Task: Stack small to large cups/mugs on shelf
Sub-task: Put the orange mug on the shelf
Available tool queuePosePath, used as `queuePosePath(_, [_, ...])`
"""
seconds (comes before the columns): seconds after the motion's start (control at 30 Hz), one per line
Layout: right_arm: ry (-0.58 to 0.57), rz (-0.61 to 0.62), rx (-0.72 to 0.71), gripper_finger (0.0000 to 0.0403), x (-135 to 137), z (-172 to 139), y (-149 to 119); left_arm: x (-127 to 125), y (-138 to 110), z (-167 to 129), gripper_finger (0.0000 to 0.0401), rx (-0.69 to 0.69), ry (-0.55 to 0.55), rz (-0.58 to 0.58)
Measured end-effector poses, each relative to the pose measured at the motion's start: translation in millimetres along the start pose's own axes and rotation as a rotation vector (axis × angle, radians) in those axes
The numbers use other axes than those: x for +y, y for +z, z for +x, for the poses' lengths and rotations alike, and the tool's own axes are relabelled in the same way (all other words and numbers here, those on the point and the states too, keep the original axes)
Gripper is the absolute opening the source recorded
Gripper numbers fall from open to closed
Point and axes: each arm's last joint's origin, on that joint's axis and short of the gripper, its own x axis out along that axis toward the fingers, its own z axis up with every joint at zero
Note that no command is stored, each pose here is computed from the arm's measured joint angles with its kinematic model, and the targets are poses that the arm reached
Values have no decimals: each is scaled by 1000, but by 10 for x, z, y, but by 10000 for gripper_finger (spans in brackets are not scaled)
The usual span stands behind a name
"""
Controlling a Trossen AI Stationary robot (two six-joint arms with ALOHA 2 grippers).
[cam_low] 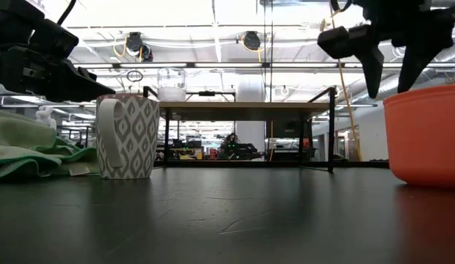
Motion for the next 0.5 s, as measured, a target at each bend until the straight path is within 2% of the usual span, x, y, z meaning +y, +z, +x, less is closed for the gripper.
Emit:
queuePosePath(0.27, [-9,-123,-6,123,49,125,-31,0,0,0,31,0,1,-11])
queuePosePath(0.5, [-51,-215,-99,123,81,117,81,0,0,0,31,0,1,-8])
